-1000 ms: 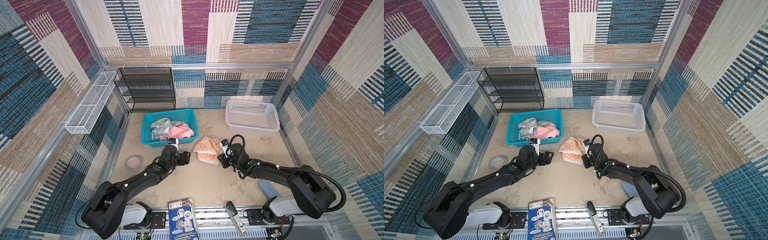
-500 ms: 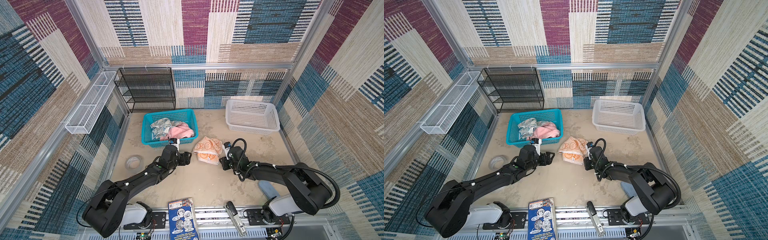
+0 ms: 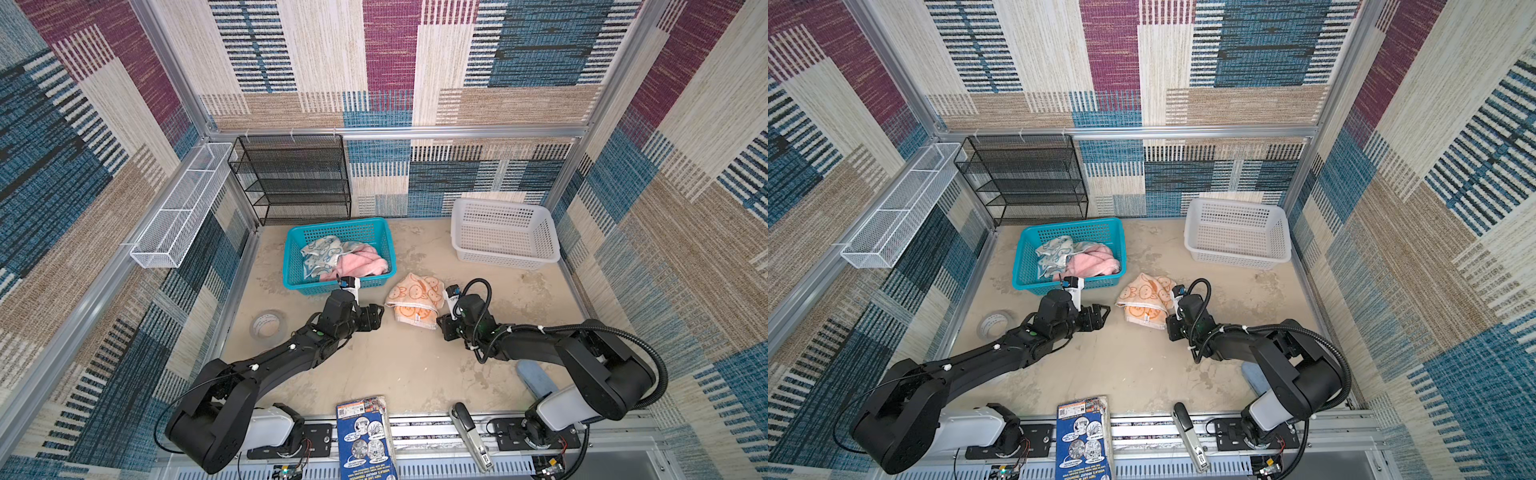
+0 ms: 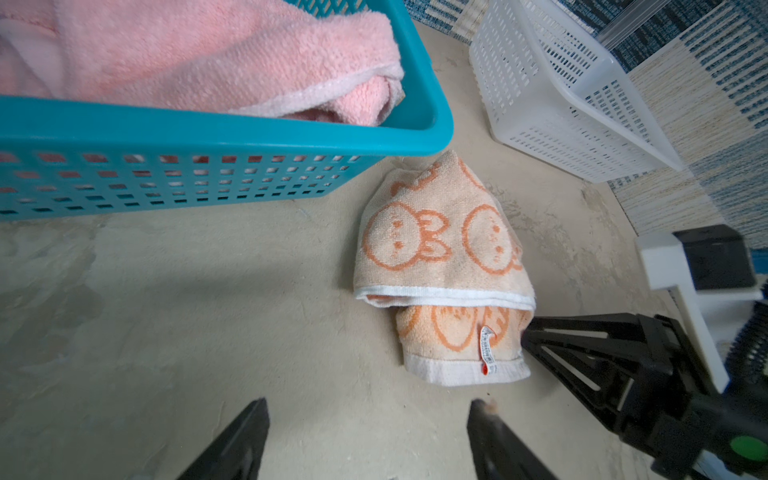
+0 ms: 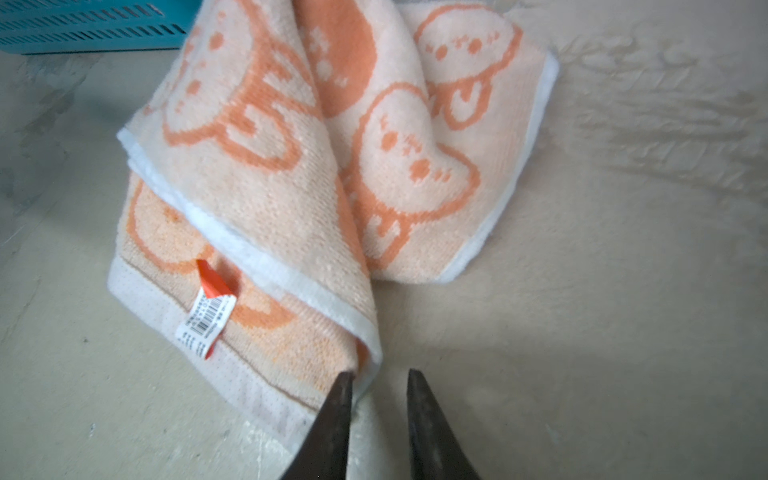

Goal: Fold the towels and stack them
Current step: 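Pinch the towel corner with the right gripper and pull it toward the robot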

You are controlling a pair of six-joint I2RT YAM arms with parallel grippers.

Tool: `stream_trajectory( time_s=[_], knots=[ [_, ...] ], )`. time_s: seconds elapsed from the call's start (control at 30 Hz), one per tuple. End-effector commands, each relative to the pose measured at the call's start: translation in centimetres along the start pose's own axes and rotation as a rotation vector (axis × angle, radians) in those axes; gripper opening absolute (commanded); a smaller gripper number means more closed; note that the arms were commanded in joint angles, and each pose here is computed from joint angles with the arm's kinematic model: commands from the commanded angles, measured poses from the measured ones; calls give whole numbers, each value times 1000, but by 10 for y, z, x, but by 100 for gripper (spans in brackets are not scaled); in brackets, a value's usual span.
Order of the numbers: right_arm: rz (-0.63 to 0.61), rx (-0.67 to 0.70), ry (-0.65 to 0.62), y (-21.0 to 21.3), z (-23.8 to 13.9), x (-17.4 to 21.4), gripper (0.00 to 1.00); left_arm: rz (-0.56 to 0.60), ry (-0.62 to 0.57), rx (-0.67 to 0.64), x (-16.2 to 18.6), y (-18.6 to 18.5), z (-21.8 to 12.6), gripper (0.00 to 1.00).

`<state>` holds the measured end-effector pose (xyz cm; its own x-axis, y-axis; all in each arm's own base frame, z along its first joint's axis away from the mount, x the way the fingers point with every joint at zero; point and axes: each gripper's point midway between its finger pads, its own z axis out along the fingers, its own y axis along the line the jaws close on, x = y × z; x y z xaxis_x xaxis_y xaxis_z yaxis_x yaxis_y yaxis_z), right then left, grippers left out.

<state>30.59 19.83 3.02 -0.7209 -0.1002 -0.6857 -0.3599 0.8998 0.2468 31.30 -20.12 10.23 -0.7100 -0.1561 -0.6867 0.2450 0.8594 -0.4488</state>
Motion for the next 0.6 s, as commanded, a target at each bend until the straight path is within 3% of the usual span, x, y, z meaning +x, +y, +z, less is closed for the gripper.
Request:
stream_trajectory(
  time_s=[0.0, 0.33, 0.57],
  knots=[
    [18, 46, -49, -7, -2, -11, 26, 17, -20, 18, -6, -4, 0, 80],
    [21, 61, -45, -12, 2, -10, 26, 8, -14, 28, -4, -6, 3, 79],
    [-3, -79, -63, 13, 1, -14, 28, 8, -15, 29, -5, -6, 3, 79]
  ],
)
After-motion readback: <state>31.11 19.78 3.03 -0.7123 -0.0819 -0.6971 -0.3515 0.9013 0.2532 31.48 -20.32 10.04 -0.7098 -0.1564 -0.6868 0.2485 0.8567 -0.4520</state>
